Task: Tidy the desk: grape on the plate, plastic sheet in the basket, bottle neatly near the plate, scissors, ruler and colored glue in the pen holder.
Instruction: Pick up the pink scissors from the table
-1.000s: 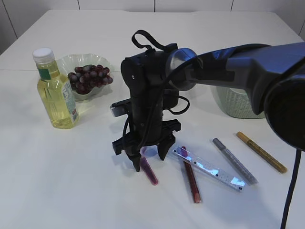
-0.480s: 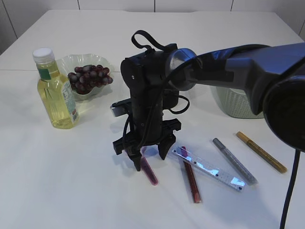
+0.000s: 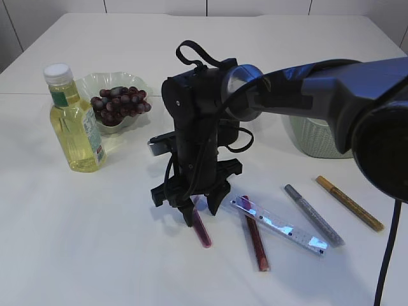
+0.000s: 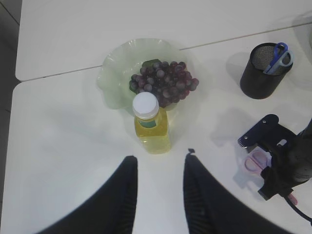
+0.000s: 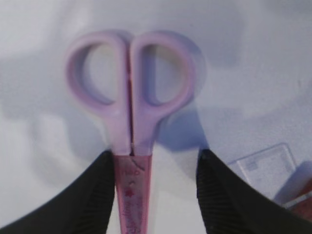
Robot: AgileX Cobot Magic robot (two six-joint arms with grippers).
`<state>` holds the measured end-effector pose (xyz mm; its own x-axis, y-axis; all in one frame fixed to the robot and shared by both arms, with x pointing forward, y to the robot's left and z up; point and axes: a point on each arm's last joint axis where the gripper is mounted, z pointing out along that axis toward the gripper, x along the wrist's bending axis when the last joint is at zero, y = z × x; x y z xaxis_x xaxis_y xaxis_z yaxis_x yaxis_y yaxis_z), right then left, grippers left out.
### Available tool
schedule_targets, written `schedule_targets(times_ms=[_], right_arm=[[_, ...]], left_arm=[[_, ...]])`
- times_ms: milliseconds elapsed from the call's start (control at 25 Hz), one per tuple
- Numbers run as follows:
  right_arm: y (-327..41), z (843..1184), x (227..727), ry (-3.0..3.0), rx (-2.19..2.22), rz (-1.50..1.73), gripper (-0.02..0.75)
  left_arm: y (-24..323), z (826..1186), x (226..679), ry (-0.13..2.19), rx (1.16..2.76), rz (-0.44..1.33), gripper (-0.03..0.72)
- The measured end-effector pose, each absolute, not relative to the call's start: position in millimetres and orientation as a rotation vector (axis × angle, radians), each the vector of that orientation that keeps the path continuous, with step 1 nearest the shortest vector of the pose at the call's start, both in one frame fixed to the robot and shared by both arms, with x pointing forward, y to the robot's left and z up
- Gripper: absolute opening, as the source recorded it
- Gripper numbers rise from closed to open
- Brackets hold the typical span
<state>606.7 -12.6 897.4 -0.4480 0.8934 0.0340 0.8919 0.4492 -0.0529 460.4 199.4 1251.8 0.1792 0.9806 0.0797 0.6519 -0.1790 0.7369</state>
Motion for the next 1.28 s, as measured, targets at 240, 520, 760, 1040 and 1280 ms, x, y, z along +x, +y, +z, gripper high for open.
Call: schedule_targets(times_ms=[240,520,760,1040,1280], right_arm=[[-10.3,898.0,605.3,-2.594,-1.62,0.023,0.383],[-9.8,897.6,605.4,-2.586,-1.626,0.021,0.322],[-10.5,897.5,605.9,-2.596,-1.626,0.026,0.307],[-11.2,897.4,606.4,-2.606,-1.626,0.032,0.255],[-11.6,897.4,606.7,-2.612,-1.626,0.035,0.213]], left_arm=[[199.4,1251.8,460.4,1.526,1.909,0.768,0.24],[199.4,1251.8,460.4,1.522,1.913,0.77,0.24],[199.0,1251.4,460.9,1.523,1.914,0.77,0.24],[199.0,1251.4,460.9,1.518,1.92,0.773,0.24],[199.0,1251.4,460.9,1.515,1.923,0.774,0.239]])
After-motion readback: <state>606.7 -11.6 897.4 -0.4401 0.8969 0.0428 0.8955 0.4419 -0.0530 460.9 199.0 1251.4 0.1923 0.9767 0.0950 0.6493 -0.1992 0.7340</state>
